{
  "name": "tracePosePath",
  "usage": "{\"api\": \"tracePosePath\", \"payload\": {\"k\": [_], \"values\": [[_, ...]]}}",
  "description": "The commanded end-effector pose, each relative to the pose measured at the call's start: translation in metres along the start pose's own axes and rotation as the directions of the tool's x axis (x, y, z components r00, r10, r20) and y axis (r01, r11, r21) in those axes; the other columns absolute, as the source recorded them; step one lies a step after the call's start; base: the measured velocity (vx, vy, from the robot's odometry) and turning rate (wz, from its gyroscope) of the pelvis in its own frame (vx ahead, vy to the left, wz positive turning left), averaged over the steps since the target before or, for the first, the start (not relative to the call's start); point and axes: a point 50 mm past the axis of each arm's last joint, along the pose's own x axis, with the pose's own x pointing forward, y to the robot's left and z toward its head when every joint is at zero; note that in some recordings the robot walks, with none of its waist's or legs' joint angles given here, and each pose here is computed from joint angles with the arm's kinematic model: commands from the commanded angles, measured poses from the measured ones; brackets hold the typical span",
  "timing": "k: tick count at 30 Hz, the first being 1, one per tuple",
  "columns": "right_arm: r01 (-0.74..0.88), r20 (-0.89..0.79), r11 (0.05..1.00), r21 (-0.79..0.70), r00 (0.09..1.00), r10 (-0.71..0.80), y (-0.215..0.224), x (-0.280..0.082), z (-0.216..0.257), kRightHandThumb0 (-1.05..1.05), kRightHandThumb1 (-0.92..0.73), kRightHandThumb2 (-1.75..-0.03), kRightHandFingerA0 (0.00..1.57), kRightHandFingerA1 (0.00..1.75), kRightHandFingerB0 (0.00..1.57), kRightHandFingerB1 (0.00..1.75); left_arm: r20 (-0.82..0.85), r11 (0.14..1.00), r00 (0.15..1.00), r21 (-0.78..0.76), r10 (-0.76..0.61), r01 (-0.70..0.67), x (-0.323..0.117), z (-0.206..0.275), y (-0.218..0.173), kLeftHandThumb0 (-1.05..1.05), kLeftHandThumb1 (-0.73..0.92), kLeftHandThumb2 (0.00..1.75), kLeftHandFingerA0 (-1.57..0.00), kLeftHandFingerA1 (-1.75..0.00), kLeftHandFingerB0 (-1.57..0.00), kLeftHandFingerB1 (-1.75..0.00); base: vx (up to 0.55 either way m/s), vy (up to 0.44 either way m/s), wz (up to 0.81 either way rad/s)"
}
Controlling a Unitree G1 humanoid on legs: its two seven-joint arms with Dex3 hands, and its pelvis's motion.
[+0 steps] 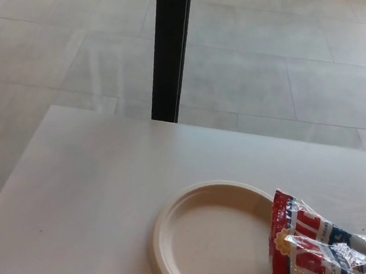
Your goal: The robot uses its right hand to pick up a bag of sunflower seeds kept in the middle of the desk and tilts it over a plate kept next to it to pour out a few seeds and then puts the bag of seeds back on the desk
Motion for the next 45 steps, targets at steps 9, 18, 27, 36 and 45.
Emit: {"api": "tracePosePath", "payload": {"k": [9, 18, 27, 36, 45], "values": [[-0.020, 0.019, 0.997, -0.074, 1.000, 0.021, 0.008, -0.002, 0.009, -1.05, -0.63, -1.00, 0.00, 0.05, 0.00, 0.04, 0.001, 0.999, 1.000, -0.039, 0.014, -0.014, -0.001, -0.001, 0.003, -0.49, 0.56, 0.57, -0.71, -0.73, -0.71, -0.54, 0.00, 0.000, 0.00], [0.018, 0.023, 0.992, -0.128, 1.000, -0.016, 0.008, -0.003, 0.006, -1.05, -0.63, -0.93, 0.00, 0.03, 0.12, 0.00, 0.014, 0.999, 1.000, -0.045, 0.008, -0.007, 0.000, 0.002, 0.003, -0.47, 0.59, 0.58, -0.68, -0.71, -0.68, -0.54, 0.00, 0.000, 0.00], [-0.008, 0.000, 0.981, -0.194, 1.000, 0.008, 0.015, 0.002, 0.001, -0.96, -0.56, -0.91, 0.00, 0.13, 0.00, 0.09, 0.019, 0.999, 1.000, -0.048, 0.002, -0.002, -0.001, 0.001, 0.003, -0.49, 0.56, 0.57, -0.69, -0.71, -0.68, -0.53, 0.00, 0.000, 0.00], [-0.043, 0.021, 0.964, -0.263, 0.999, 0.050, 0.026, 0.010, 0.001, -0.92, -0.52, -0.86, 0.00, 0.11, 0.00, 0.17, 0.019, 1.000, 1.000, -0.004, -0.002, 0.003, 0.000, 0.003, 0.002, -0.50, 0.60, 0.58, -0.65, -0.67, -0.63, -0.49, 0.00, 0.000, 0.00], [-0.107, -0.057, 0.929, -0.354, 0.994, 0.092, 0.027, 0.014, -0.007, -0.84, -0.50, -0.78, 0.00, 0.04, 0.06, 0.14, 0.020, 1.000, 1.000, 0.020, -0.001, 0.001, 0.000, 0.004, 0.001, -0.49, 0.59, 0.58, -0.70, -0.67, -0.68, -0.50, 0.00, 0.000, 0.00]]}}
